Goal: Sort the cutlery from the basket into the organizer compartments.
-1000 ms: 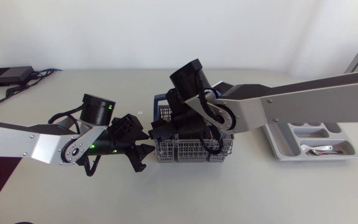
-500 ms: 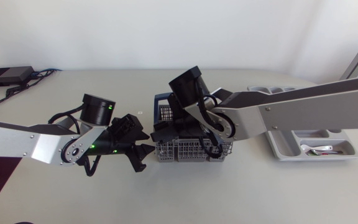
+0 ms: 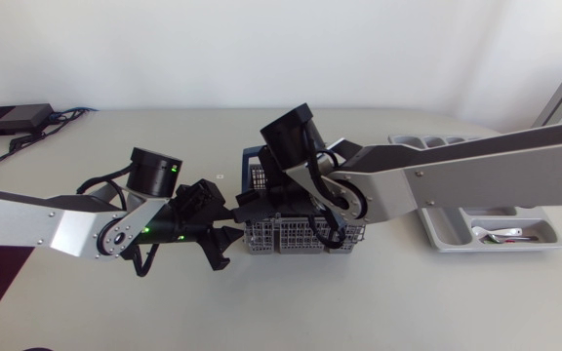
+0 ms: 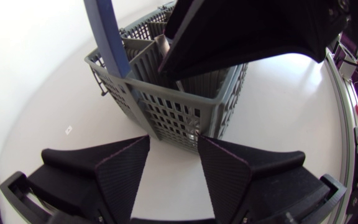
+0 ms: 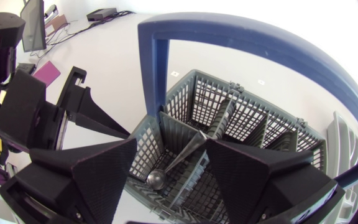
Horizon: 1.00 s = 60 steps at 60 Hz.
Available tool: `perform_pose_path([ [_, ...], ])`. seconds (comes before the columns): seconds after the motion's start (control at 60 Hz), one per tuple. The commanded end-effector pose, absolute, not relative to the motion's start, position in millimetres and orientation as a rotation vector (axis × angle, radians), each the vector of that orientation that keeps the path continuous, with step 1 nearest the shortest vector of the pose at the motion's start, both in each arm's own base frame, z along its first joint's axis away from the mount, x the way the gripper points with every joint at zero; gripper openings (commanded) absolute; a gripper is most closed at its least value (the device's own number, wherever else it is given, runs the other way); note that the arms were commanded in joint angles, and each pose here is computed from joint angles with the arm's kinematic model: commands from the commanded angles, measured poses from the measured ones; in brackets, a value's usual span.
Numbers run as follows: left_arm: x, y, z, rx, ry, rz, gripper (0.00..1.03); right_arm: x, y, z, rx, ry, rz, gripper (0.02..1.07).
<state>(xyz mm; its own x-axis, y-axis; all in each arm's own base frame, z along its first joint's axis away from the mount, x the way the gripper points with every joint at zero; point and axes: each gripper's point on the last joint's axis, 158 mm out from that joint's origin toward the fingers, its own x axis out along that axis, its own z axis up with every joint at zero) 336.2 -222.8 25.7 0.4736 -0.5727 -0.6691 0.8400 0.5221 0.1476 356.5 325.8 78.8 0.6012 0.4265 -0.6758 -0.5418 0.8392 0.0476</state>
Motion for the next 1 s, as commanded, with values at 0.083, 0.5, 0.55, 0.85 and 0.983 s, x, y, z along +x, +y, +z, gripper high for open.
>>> perform_pose_path([
  [0.083,330,-227,14,0.510,0.622,-0.937,0.54,353,330,69,-0.188,0.744,0.570,0.83],
  [0.5,328,-226,13,0.510,0.626,-0.938,0.54,363,325,58,-0.185,0.750,0.527,0.75],
  [0.55,328,-226,12,0.510,0.628,-0.938,0.54,366,322,57,-0.190,0.744,0.508,0.72],
  [0.85,327,-225,12,0.510,0.628,-0.938,0.54,374,316,52,-0.203,0.742,0.461,0.56],
  [0.983,327,-226,12,0.509,0.628,-0.939,0.54,375,316,42,-0.226,0.759,0.444,0.52],
])
